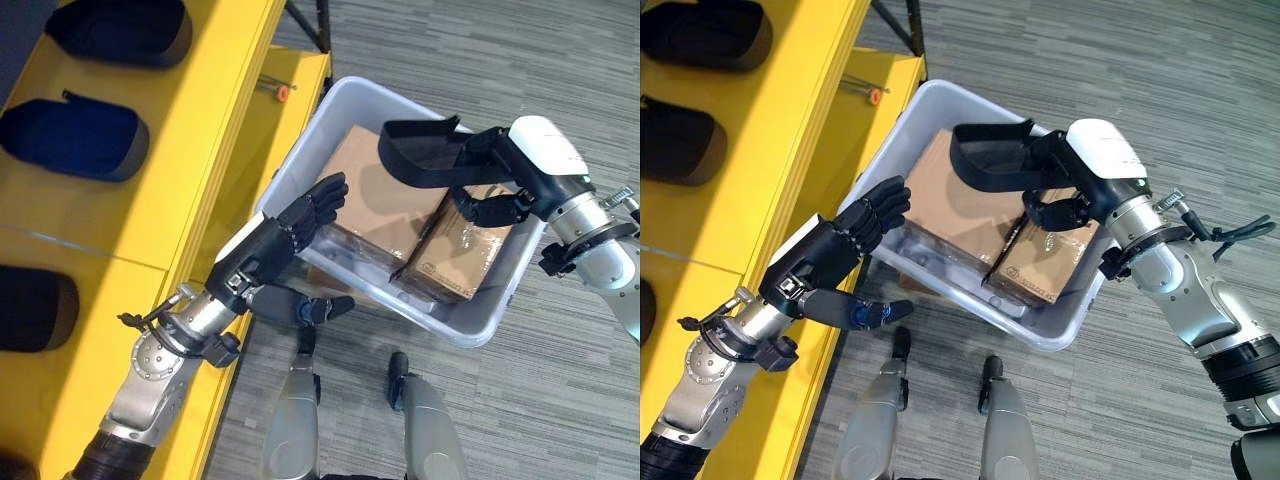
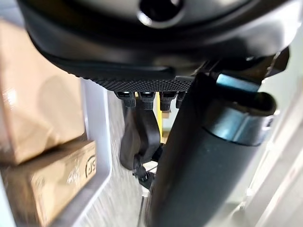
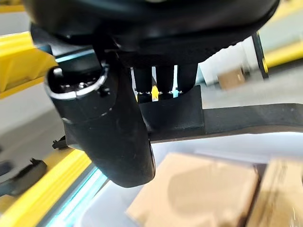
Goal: Move parts from the plastic box to the shelf.
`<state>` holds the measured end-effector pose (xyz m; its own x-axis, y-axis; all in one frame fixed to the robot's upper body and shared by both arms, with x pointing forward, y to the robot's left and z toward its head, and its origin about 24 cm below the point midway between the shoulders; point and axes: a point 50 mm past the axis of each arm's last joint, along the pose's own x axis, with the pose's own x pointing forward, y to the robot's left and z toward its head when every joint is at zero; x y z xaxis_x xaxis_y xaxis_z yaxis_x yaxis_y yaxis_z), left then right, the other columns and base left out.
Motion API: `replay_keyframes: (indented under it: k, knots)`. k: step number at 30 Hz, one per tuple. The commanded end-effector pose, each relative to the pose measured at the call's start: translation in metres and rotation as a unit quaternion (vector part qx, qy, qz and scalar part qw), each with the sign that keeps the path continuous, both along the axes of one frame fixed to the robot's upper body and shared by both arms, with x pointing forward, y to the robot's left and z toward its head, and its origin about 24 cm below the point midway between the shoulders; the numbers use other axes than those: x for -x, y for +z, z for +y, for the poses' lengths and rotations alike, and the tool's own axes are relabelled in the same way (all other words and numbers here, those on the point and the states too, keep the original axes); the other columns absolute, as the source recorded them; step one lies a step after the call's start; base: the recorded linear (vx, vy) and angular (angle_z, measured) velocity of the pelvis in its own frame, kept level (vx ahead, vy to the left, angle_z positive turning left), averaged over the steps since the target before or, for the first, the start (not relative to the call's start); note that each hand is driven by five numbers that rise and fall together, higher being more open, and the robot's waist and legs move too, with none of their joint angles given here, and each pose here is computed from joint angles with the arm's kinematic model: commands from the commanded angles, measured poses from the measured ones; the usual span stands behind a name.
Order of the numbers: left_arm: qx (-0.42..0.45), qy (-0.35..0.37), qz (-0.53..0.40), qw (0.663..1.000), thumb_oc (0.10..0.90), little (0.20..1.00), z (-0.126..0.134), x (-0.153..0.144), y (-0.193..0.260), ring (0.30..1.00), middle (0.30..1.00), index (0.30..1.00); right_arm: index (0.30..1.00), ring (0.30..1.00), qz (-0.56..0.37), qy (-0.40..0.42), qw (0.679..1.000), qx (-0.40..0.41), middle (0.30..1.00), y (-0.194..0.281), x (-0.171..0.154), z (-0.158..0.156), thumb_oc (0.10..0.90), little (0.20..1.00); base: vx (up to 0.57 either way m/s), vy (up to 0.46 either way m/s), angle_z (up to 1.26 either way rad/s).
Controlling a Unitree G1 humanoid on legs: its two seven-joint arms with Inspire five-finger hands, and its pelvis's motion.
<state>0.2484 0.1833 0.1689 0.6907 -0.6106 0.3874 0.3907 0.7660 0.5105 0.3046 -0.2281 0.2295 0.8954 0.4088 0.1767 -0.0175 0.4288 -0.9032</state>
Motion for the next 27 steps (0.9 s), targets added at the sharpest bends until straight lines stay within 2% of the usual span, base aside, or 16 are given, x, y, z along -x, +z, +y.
replay_keyframes:
  k: [1, 6, 10, 14, 22, 27]
  knots:
    - [-0.024, 0.018, -0.208, 0.978, 0.9, 1.0, -0.012, 0.018, 0.038, 1.0, 1.0, 1.0, 0.3, 0.3, 0.049, 0.077, 0.994, -0.066, 0.3, 0.02, 0.005, 0.018, 0.4, 0.3, 0.2, 0.091, -0.14]
    - [-0.051, 0.041, -0.278, 0.958, 0.9, 1.0, -0.02, 0.006, 0.061, 1.0, 1.0, 1.0, 0.3, 0.3, 0.233, 0.121, 0.961, -0.09, 0.3, -0.018, 0.005, 0.039, 0.4, 0.3, 0.14, 0.063, -0.12]
    - [-0.062, 0.054, -0.302, 0.95, 0.9, 1.0, -0.034, 0.001, 0.061, 1.0, 1.0, 1.0, 0.3, 0.3, 0.318, 0.131, 0.934, -0.095, 0.3, -0.046, 0.004, 0.055, 0.4, 0.3, 0.11, 0.027, -0.1]
    - [-0.082, 0.055, -0.298, 0.949, 0.9, 1.0, -0.037, 0.0, 0.055, 1.0, 1.0, 1.0, 0.3, 0.3, 0.333, 0.135, 0.93, -0.071, 0.3, -0.055, 0.007, 0.061, 0.4, 0.3, 0.04, 0.012, -0.11]
    - [-0.128, -0.016, -0.239, 0.962, 0.9, 1.0, -0.047, -0.003, 0.045, 1.0, 1.0, 1.0, 0.3, 0.3, 0.3, 0.153, 0.941, -0.025, 0.3, -0.032, 0.009, 0.075, 0.4, 0.3, 0.01, 0.045, -0.11]
    - [-0.143, -0.011, -0.204, 0.968, 0.9, 1.0, -0.045, -0.005, 0.029, 1.0, 1.0, 1.0, 0.3, 0.3, 0.278, 0.135, 0.951, -0.006, 0.3, -0.024, 0.002, 0.075, 0.4, 0.3, -0.04, 0.066, -0.12]
